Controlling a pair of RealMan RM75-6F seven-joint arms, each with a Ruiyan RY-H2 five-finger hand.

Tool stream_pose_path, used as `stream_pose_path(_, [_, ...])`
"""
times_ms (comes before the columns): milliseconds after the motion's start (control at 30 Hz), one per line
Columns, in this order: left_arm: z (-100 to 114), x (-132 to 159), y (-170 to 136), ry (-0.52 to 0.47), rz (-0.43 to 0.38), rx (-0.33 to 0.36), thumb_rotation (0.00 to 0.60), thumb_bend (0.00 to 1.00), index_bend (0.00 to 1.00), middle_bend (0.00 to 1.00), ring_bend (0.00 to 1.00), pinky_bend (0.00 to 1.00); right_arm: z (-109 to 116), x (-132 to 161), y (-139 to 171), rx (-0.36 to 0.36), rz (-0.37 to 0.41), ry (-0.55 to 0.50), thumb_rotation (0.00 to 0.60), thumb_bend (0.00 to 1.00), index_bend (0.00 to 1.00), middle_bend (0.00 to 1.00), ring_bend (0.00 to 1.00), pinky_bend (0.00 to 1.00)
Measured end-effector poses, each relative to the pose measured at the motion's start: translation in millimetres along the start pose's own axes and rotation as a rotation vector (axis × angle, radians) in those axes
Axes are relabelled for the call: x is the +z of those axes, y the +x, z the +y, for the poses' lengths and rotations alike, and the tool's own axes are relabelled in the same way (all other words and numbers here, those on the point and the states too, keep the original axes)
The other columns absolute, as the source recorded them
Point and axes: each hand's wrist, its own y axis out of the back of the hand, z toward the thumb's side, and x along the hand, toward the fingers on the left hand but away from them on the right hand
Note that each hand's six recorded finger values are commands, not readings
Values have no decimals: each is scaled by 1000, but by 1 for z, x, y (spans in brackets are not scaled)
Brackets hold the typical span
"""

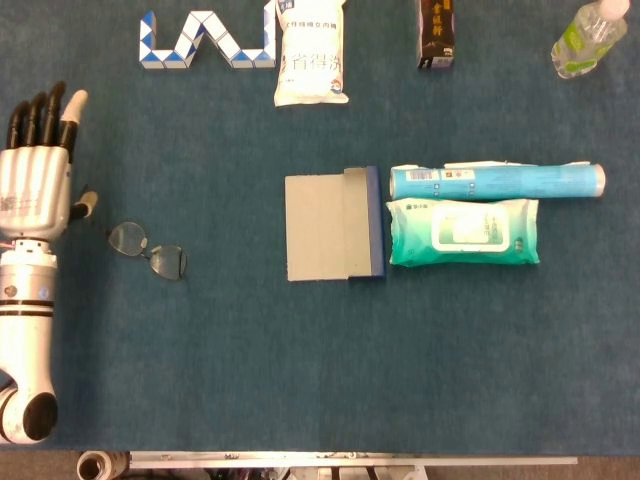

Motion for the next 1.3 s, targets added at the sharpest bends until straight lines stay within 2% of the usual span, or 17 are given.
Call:
stream_pose_path(267, [0,-19,-9,50,61,-16,600,34,0,0,0,59,1,1,1,-2,3,-2,600,367,698,629,507,524])
stream_pose_path(633, [2,-29,-21,86,97,-31,600,34,0,0,0,59,2,1,1,-6,7,-6,600,367,698,629,507,524])
stream_pose_path(833, [7,-20,-26,27,69,-19,600,34,0,0,0,59,3,2,2,-9,10,-7,600,367,698,629,507,524])
stream_pose_path(1067, [21,-1,-37,-84,2,24,600,35,0,0,0,59,4,2,2,-10,10,-9,600,367,698,629,507,524])
stream_pose_path(1200, [28,2,-44,-101,-20,43,600,35,1,0,0,59,5,2,2,-12,11,-12,600,367,698,629,507,524])
stream_pose_path(1267, [31,0,-49,-91,-20,48,600,58,3,0,0,59,6,2,3,-14,11,-13,600,367,697,629,507,524])
stream_pose_path(1300, [31,-1,-50,-85,-20,48,600,105,4,0,0,59,6,2,3,-16,10,-13,600,367,698,629,507,524])
